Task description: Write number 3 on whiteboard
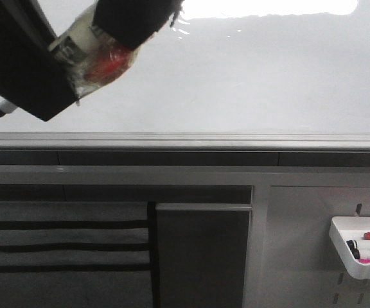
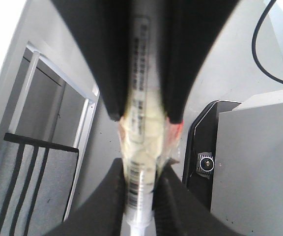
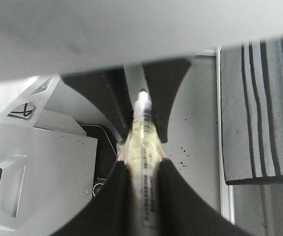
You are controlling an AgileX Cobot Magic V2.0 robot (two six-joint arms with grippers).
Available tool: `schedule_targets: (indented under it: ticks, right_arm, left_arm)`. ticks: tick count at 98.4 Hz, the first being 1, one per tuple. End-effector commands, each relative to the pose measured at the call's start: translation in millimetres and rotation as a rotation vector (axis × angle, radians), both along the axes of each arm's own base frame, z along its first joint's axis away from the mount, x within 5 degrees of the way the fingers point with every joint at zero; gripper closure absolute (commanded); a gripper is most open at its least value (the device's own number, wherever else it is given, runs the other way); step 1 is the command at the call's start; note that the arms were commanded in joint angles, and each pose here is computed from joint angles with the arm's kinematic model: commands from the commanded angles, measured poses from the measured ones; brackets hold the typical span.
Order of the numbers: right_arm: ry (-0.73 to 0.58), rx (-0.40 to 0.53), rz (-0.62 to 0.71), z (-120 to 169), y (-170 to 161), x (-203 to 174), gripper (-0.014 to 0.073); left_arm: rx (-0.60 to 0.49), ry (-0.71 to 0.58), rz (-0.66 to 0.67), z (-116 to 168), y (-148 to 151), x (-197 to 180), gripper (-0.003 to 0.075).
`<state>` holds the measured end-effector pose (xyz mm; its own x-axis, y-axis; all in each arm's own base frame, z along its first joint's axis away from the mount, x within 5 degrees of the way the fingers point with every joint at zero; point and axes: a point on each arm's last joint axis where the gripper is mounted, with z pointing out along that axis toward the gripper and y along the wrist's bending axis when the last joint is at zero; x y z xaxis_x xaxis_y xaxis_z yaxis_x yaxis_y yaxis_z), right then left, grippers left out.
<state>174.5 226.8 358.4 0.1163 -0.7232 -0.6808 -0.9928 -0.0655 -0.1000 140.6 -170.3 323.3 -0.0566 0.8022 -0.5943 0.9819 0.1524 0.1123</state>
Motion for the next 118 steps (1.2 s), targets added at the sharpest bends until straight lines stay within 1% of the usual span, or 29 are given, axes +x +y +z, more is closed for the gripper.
schedule_targets:
  ticks: [1, 7, 10, 15, 19, 24, 35, 42, 47, 61, 69, 78, 84, 90, 97, 107, 118]
  right_arm:
    - [-0.053, 0.088, -0.005, 25.7, -6.1, -8.6, 0.0609]
    - [-0.064, 0.103, -0.024, 30.5, -9.0, -10.5, 0.0609]
    - [-0.064, 0.109, -0.043, 33.0, -11.0, -11.6, 0.0609]
    - [-0.079, 0.113, -0.079, 37.9, -17.5, -11.8, 0.0609]
    - [-0.081, 0.111, -0.124, 40.5, -23.3, -9.6, 0.0609]
    - [-0.076, 0.101, -0.193, 42.3, -32.5, -5.5, 0.0609]
    - [-0.069, 0.11, -0.34, 42.6, -57.4, 4.8, 0.0609]
    - [-0.053, 0.126, -0.427, 39.7, -74.6, 8.1, 0.0609]
    - [-0.04, 0.142, -0.48, 37.3, -86.4, 7.5, 0.0609]
    - [-0.029, 0.179, -0.63, 31.3, -118.0, -4.1, 0.0608]
    - [-0.038, 0.226, -0.74, 28.6, -134.5, -12.5, 0.0609]
    - [-0.028, 0.269, -0.869, 19.4, -150.2, -18.3, 0.0609]
    - [-0.016, 0.288, -0.94, 11.0, -158.3, -21.9, 0.0609]
    - [-0.007, 0.279, -0.961, 2.7, -162.0, -24.9, 0.0608]
    - [0.01, 0.269, -0.969, -5.7, -162.7, -26.6, 0.0608]
    - [0.026, 0.275, -0.97, -8.3, -162.0, -26.7, 0.0608]
    - [0.057, 0.309, -0.969, -7.0, -159.6, -26.8, 0.0608]
  left_arm:
    - [-0.079, -0.064, 0.008, 18.8, -1.2, -0.8, 0.0652]
    - [-0.094, -0.078, 0.018, 21.2, -0.5, -0.9, 0.0552]
    - [-0.103, -0.084, 0.027, 22.5, -0.2, -0.7, 0.0485]
    - [-0.128, -0.099, 0.074, 27.1, 2.7, -0.7, 0.0407]
    - [-0.142, -0.121, 0.099, 31.0, 5.7, -1.2, 0.036]
    - [-0.156, -0.141, 0.125, 35.3, 9.5, -2.5, 0.0335]
    - [-0.228, -0.166, 0.176, 49.0, 20.4, -12.0, 0.0332]
    - [-0.249, -0.183, 0.187, 50.9, 26.8, -17.8, 0.0332]
    - [-0.261, -0.2, 0.221, 49.8, 31.9, -18.9, 0.0332]
    - [-0.323, -0.201, 0.408, 39.1, 49.3, -10.3, 0.0332]
    - [-0.337, -0.198, 0.53, 32.2, 63.4, -1.6, 0.0332]
    - [-0.34, -0.163, 0.656, 24.3, 77.6, 8.0, 0.0332]
    - [-0.359, -0.13, 0.715, 20.9, 83.4, 11.4, 0.0332]
    - [-0.365, -0.119, 0.772, 18.5, 90.7, 15.7, 0.0332]
    - [-0.365, -0.124, 0.803, 18.5, 95.4, 18.0, 0.0332]
    - [-0.371, -0.128, 0.81, 19.0, 96.3, 18.8, 0.0332]
    - [-0.371, -0.128, 0.81, 19.0, 96.3, 18.8, 0.0332]
